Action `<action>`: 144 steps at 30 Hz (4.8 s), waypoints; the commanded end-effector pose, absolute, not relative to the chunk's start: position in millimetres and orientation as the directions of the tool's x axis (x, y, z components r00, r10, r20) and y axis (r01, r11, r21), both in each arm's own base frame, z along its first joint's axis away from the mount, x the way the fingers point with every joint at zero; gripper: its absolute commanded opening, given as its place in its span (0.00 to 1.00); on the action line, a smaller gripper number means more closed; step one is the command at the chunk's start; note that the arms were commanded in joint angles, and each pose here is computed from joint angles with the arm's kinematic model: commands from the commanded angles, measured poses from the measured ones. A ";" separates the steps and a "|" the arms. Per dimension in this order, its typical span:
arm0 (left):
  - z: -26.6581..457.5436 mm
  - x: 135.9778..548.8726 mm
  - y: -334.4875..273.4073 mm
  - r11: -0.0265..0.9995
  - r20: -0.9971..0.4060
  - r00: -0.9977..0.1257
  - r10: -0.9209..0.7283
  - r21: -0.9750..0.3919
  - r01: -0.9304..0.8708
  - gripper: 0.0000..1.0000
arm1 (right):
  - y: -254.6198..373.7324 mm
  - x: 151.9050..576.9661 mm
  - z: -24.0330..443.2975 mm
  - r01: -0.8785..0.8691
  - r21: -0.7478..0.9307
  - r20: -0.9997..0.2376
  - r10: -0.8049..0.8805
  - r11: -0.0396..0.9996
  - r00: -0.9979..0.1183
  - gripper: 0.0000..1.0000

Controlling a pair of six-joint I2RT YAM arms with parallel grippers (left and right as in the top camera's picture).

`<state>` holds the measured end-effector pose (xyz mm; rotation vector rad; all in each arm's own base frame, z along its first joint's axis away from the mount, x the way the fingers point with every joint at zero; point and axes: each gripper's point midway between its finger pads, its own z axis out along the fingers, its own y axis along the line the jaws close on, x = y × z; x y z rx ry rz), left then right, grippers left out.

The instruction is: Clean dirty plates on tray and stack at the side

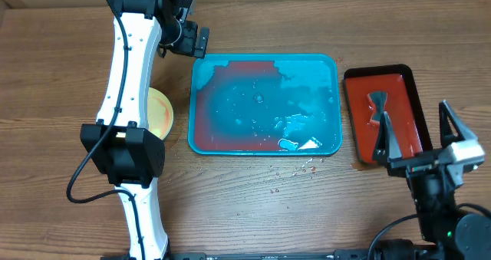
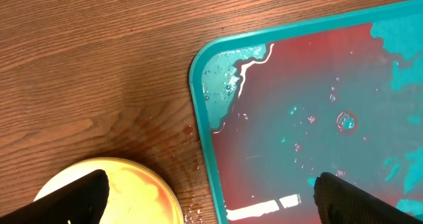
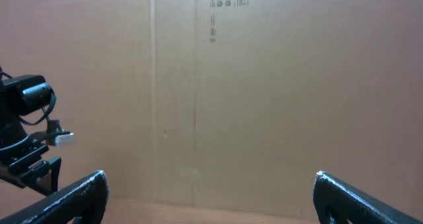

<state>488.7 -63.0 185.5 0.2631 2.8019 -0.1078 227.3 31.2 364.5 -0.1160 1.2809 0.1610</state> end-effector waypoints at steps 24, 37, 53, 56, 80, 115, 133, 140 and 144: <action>196.4 489.1 -65.3 0.980 -0.351 -0.922 0.162 -0.051 0.192 1.00 | 34.6 218.2 289.2 -0.202 -0.017 -0.918 0.064 0.979 0.391 1.00; 196.4 489.1 -65.5 0.980 -0.351 -0.922 0.162 -0.051 0.192 1.00 | 35.7 230.7 252.5 -0.206 -0.001 -0.950 0.063 0.979 0.306 1.00; 196.4 489.1 -65.3 0.980 -0.351 -0.922 0.162 -0.051 0.192 1.00 | 34.5 243.4 173.3 -0.188 0.061 -0.998 0.058 0.980 -0.020 1.00; 196.4 489.1 -65.3 0.980 -0.351 -0.922 0.162 -0.051 0.192 1.00 | 34.5 243.4 173.3 -0.188 0.061 -0.998 0.058 0.980 -0.020 1.00; 196.4 489.1 -65.3 0.980 -0.351 -0.922 0.162 -0.051 0.192 1.00 | 34.5 243.4 173.3 -0.188 0.061 -0.998 0.058 0.980 -0.020 1.00; 277.6 399.8 -54.7 0.967 -0.894 -0.414 0.172 0.073 0.243 1.00 | 34.5 243.4 173.3 -0.188 0.061 -0.998 0.058 0.980 -0.020 1.00; 209.8 285.9 -36.9 0.918 -0.939 0.006 0.343 0.336 0.209 1.00 | 34.5 243.4 173.3 -0.188 0.061 -0.998 0.058 0.980 -0.020 1.00; 193.8 266.6 -17.1 0.945 -0.952 0.057 0.302 0.307 0.115 1.00 | 34.5 243.4 173.3 -0.188 0.061 -0.998 0.058 0.980 -0.020 1.00; 181.6 260.7 -10.9 0.952 -0.957 0.046 0.287 0.290 0.094 1.00 | 34.5 243.4 173.3 -0.188 0.061 -0.998 0.058 0.980 -0.020 1.00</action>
